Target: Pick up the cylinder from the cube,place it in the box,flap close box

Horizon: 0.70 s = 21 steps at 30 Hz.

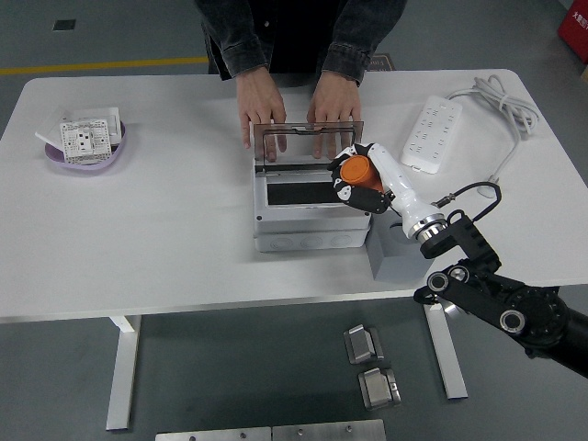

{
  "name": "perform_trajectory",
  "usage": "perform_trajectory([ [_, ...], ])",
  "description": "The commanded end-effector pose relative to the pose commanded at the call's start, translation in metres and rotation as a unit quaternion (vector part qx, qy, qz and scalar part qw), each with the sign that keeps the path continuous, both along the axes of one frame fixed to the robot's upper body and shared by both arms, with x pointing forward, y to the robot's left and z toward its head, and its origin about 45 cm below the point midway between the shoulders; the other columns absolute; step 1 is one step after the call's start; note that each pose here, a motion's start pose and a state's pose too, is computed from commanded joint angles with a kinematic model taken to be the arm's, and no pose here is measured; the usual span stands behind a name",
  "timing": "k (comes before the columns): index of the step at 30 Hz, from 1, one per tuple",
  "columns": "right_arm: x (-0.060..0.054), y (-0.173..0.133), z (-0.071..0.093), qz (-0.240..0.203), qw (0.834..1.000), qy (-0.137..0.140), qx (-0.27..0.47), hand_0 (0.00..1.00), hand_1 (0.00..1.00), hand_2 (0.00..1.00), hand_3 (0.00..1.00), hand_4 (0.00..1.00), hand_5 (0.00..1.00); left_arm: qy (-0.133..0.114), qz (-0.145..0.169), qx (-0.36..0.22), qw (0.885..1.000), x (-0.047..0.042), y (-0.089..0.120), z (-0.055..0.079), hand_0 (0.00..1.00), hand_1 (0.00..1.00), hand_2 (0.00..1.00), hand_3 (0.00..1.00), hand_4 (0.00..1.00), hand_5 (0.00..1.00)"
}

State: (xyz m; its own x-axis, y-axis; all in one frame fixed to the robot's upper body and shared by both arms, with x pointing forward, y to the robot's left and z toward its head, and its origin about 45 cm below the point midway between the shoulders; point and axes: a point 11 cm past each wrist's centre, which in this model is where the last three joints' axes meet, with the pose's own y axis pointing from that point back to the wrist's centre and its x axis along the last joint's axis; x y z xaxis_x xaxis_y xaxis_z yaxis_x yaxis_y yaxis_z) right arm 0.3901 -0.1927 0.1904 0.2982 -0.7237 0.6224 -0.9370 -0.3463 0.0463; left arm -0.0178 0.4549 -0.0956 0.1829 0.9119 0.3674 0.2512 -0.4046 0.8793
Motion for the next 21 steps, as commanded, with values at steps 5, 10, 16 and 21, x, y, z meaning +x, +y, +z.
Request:
perform_trajectory([
  [5,0.01,0.023,0.003,0.033,0.997,0.006,-0.066,0.002,0.146,0.351,0.231,0.002,0.002,0.004,0.0,0.002,1.0,-0.0028,0.002,0.001,0.707,0.702,0.661,0.68,0.614,0.365],
  [10,0.02,0.044,0.007,0.062,0.991,0.001,-0.118,0.002,0.091,0.279,0.212,0.002,0.002,0.005,-0.001,0.004,1.0,-0.0032,0.004,0.002,0.708,0.702,0.661,0.679,0.611,0.364],
  [16,0.035,0.051,0.011,0.069,0.987,-0.002,-0.147,0.002,0.091,0.269,0.209,0.002,0.002,0.005,-0.005,0.005,1.0,-0.0018,0.005,0.002,0.707,0.702,0.662,0.68,0.61,0.366],
  [21,0.046,0.048,0.006,0.065,0.986,0.002,-0.157,0.002,0.095,0.267,0.209,0.002,0.002,0.003,-0.009,0.007,1.0,0.0017,0.007,0.003,0.707,0.702,0.661,0.679,0.609,0.367],
])
